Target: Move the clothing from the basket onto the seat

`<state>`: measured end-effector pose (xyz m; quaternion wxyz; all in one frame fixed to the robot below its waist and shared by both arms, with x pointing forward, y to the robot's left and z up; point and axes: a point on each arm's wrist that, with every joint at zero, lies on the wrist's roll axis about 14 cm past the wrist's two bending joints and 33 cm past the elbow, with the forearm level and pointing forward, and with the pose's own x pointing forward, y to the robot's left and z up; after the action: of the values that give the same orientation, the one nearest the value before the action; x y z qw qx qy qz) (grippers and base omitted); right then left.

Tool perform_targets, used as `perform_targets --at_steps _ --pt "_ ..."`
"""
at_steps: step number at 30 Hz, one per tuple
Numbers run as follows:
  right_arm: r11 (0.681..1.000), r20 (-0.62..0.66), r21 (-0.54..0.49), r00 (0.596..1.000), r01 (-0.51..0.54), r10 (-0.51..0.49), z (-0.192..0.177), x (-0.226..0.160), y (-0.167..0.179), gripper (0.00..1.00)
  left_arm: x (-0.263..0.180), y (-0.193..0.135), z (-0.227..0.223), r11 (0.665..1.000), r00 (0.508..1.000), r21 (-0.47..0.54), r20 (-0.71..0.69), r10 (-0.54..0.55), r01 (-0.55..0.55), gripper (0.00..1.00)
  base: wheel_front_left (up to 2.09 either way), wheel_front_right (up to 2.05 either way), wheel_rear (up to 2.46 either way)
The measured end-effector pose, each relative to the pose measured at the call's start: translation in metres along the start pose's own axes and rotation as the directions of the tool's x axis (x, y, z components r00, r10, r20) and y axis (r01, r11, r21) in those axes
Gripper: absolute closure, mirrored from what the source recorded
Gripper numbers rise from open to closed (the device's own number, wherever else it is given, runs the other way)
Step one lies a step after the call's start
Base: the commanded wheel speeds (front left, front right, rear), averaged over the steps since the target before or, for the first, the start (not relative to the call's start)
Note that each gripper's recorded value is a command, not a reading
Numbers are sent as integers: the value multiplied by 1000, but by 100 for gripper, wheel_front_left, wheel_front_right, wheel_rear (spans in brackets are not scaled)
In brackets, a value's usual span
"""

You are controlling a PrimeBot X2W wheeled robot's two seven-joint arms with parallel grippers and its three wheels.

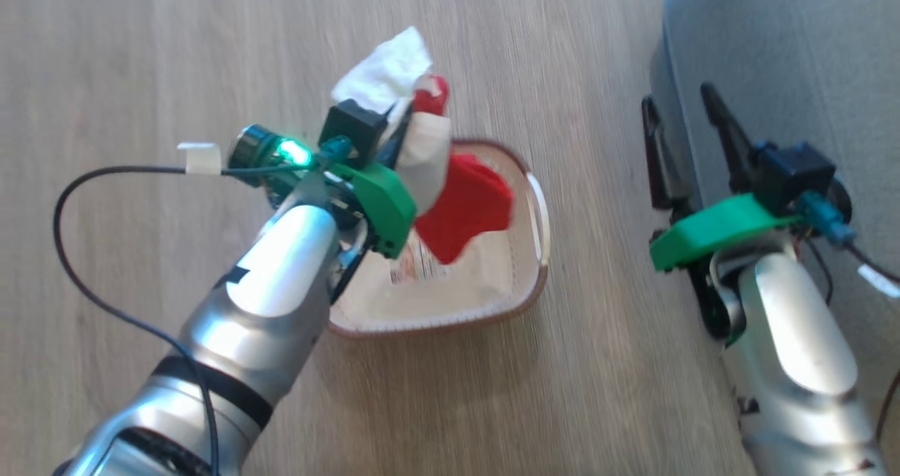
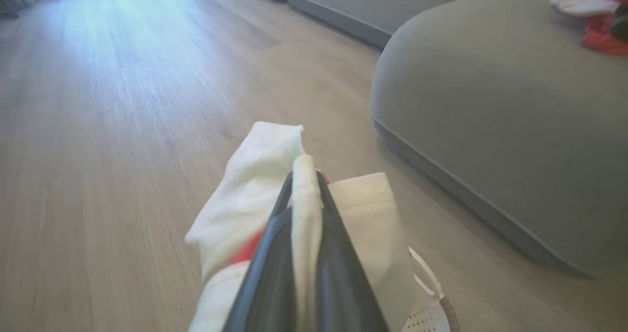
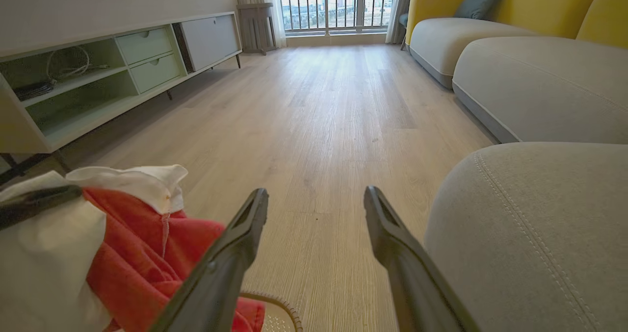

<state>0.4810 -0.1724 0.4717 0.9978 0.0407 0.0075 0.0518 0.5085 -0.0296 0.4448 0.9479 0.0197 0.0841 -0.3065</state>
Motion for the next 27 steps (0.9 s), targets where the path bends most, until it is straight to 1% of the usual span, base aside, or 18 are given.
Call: perform_targets --at_steps 5,9,14,20,27 --pt "1000 15 5 1000 -20 19 11 -17 11 0 -15 -12 61 999 989 39 145 -12 7 100 0 0 0" --pt "1000 24 7 999 -30 30 17 -31 17 0 -28 -27 107 998 966 65 254 -38 22 100 0 0 0" --pt "999 31 6 999 -43 43 22 -47 24 0 -47 -47 148 994 934 103 351 -73 39 100 0 0 0" --pt "999 38 11 998 -53 53 25 -63 29 0 -63 -64 183 991 899 127 426 -99 48 100 0 0 0" --pt "998 34 11 998 -61 61 24 -66 32 0 -68 -74 196 989 886 134 449 -119 65 100 0 0 0"
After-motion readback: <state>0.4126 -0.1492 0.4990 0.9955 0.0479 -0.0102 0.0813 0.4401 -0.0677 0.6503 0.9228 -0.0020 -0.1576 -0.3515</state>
